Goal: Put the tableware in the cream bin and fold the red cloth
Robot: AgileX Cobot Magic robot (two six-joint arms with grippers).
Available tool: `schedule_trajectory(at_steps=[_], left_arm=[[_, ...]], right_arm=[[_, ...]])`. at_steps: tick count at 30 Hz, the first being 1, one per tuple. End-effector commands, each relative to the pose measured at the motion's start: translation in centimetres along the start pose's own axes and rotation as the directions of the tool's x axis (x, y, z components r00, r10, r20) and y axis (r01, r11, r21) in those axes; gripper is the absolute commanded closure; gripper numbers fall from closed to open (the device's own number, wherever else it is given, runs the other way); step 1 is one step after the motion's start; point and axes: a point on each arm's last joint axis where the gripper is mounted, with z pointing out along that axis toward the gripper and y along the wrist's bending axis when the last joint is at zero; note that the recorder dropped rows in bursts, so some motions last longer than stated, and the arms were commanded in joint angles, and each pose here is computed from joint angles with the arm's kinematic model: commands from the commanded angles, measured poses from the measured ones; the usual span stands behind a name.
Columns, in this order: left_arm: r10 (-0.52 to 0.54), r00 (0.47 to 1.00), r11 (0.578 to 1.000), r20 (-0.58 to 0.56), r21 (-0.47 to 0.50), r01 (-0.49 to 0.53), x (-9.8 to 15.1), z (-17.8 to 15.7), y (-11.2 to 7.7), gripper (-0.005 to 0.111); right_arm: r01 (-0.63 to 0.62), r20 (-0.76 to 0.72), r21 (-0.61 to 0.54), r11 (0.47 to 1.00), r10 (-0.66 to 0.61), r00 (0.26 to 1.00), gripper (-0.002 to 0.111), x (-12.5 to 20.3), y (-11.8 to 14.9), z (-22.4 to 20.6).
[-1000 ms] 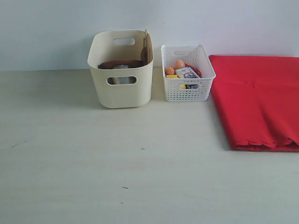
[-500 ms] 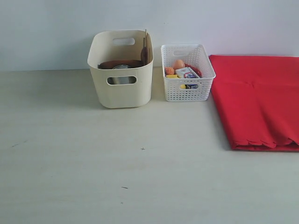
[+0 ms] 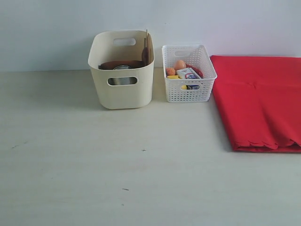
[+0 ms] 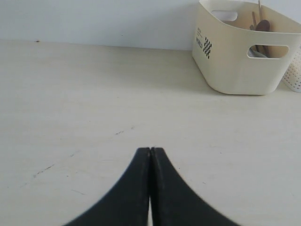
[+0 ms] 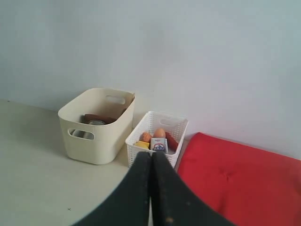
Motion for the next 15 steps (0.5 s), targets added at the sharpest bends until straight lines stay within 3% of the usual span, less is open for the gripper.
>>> schedule_trajectory(at_steps=[1,15], left_arm=[[-0.017,1.0,1.0,0.013,0.003,0.017,0.0,0.0,0.0,0.107],[-0.017,1.0,1.0,0.013,0.003,0.017,0.0,0.0,0.0,0.107]], right_arm=[[0.005,-0.002,-0.001,1.0,-0.005,1.0,0.108,0.1,0.0,0.0],[-0.002,-0.017,0.004,1.0,0.002,1.0,0.108,1.1,-0.1,0.8]])
